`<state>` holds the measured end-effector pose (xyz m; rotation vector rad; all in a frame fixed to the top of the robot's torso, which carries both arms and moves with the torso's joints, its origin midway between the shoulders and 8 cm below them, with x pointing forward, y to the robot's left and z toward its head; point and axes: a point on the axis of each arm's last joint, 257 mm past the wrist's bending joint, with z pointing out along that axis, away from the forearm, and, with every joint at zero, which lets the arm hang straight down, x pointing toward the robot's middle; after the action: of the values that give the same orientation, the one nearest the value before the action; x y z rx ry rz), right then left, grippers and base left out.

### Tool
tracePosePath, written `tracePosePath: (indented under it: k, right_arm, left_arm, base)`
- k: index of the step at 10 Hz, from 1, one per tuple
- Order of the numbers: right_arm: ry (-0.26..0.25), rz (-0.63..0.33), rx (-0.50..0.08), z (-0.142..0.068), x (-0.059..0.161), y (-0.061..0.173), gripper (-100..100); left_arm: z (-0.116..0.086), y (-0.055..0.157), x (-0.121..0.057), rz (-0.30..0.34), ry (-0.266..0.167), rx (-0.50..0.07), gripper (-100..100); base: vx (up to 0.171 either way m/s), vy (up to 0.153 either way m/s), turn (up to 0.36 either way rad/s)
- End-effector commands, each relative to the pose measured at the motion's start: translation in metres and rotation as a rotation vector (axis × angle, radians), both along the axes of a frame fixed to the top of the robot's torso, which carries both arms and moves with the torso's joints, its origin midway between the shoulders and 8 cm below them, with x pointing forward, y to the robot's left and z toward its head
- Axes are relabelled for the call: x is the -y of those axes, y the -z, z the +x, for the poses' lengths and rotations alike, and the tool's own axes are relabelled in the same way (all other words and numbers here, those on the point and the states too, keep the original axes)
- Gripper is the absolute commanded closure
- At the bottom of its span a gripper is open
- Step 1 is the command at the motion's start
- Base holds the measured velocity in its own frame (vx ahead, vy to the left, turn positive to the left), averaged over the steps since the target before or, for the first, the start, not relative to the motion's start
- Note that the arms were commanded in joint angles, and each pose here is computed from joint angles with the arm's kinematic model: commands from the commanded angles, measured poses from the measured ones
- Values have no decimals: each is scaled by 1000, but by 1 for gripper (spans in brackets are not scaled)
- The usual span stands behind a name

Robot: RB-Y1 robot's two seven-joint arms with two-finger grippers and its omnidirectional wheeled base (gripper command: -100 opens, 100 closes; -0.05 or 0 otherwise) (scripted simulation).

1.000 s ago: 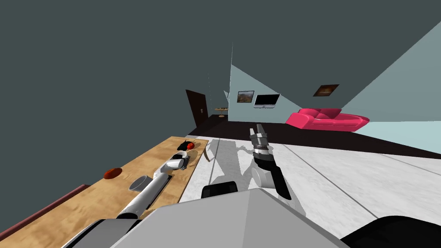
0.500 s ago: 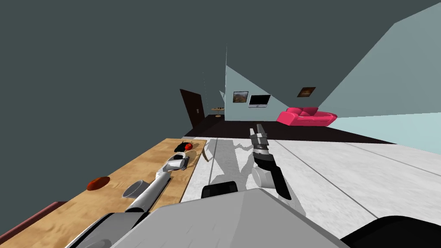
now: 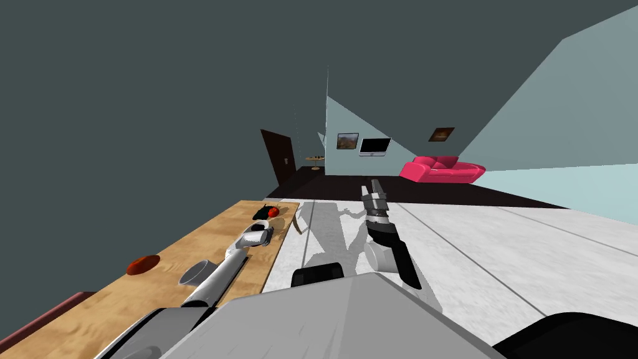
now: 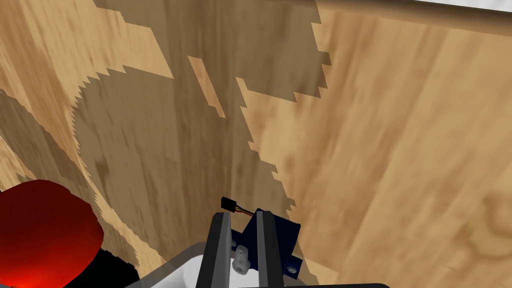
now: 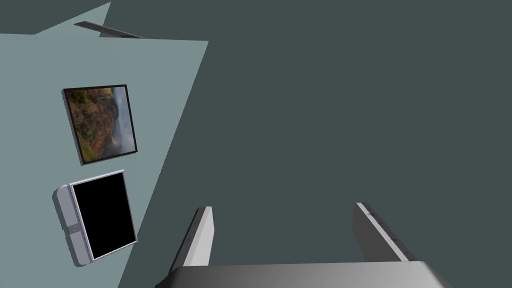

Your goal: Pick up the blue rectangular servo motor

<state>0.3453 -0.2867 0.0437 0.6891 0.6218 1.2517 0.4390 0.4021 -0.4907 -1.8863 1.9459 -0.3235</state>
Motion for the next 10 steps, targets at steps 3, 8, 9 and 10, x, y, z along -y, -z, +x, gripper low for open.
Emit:
tracePosePath:
  k: [3, 8, 9, 10]
  right_arm:
    - [0, 0, 0, 0, 0, 0, 0]
    - [0, 0, 0, 0, 0, 0, 0]
    - [0, 0, 0, 0, 0, 0, 0]
    - [0, 0, 0, 0, 0, 0, 0]
  left_arm:
    - [0, -5, 2, 1, 26, 0, 100]
    - [-3, -19, 13, -1, 107, -3, 100]
    - [-2, -17, 11, -1, 93, 0, 100]
    - [-2, -17, 11, -1, 96, -2, 0]
  base:
    - [11, -15, 78]
    - [56, -61, 175]
    - [19, -23, 48]
    - [0, 0, 0]
